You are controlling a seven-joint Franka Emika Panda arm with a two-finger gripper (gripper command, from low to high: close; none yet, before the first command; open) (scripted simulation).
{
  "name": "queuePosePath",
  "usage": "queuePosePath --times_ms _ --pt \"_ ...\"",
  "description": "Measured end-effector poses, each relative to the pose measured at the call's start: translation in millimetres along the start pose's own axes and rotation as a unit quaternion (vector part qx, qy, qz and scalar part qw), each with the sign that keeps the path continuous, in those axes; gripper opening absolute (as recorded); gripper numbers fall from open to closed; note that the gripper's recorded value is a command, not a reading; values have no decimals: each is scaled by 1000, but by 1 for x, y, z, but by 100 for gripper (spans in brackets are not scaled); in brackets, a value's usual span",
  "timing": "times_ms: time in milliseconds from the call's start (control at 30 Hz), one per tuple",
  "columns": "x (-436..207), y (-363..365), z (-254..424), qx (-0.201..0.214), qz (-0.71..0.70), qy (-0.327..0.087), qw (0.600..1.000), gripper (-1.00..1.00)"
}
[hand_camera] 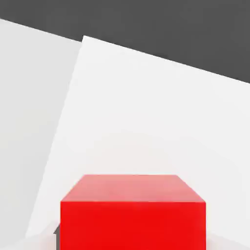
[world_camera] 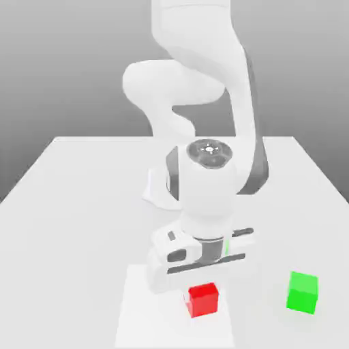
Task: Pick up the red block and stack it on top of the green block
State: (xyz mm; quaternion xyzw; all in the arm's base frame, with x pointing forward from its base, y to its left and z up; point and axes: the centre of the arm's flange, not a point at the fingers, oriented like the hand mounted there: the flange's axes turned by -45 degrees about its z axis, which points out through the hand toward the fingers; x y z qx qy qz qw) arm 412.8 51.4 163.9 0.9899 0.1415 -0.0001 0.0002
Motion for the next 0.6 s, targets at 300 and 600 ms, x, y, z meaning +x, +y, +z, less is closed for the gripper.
queuePosePath --times_ms 300,600 --pt "29 -156 -72 1 -225 0 974 -100" --pt "32 -193 -20 0 -278 0 961 100"
